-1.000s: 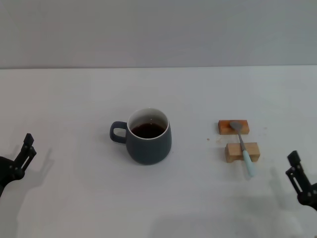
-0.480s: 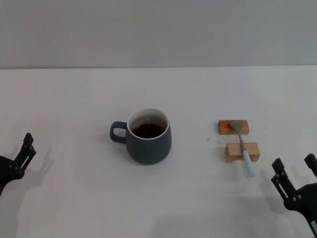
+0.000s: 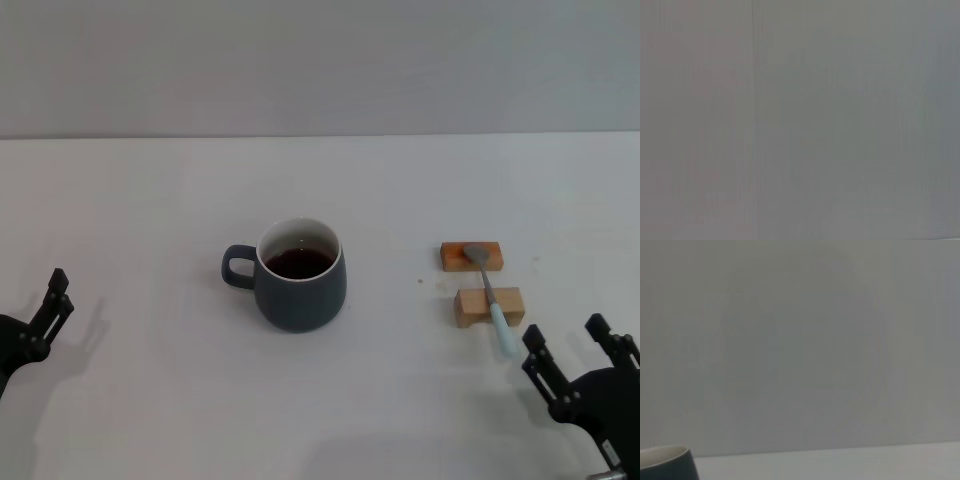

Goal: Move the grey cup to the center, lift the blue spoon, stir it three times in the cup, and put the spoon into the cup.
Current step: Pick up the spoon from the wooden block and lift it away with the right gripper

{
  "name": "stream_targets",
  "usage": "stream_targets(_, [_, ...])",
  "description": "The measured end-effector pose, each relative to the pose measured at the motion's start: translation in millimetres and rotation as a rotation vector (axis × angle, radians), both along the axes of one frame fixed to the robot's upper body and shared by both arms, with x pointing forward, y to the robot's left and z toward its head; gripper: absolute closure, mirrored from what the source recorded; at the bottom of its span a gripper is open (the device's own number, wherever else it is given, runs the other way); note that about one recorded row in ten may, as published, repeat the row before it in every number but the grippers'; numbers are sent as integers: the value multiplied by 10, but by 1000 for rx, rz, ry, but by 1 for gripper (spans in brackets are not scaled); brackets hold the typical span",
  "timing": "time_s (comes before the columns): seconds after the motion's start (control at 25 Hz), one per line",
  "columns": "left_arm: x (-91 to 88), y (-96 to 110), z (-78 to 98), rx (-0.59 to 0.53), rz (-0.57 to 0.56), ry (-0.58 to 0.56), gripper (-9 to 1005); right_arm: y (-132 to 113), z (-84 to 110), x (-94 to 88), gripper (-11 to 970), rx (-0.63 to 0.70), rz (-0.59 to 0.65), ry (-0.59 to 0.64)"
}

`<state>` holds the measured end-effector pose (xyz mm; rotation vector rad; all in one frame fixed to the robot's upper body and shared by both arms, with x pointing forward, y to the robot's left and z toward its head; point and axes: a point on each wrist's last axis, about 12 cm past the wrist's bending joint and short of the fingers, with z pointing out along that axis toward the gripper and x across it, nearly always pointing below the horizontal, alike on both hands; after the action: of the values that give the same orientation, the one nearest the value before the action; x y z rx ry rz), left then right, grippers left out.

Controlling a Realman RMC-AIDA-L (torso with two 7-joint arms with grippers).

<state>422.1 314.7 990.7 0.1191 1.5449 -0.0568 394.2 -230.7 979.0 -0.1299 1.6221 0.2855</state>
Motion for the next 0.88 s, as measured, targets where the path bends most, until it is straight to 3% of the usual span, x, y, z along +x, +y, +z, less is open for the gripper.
stream_targets(0.88, [24,-34,1,-1,-17,0,131,135,-59,123,190,-21,75,67])
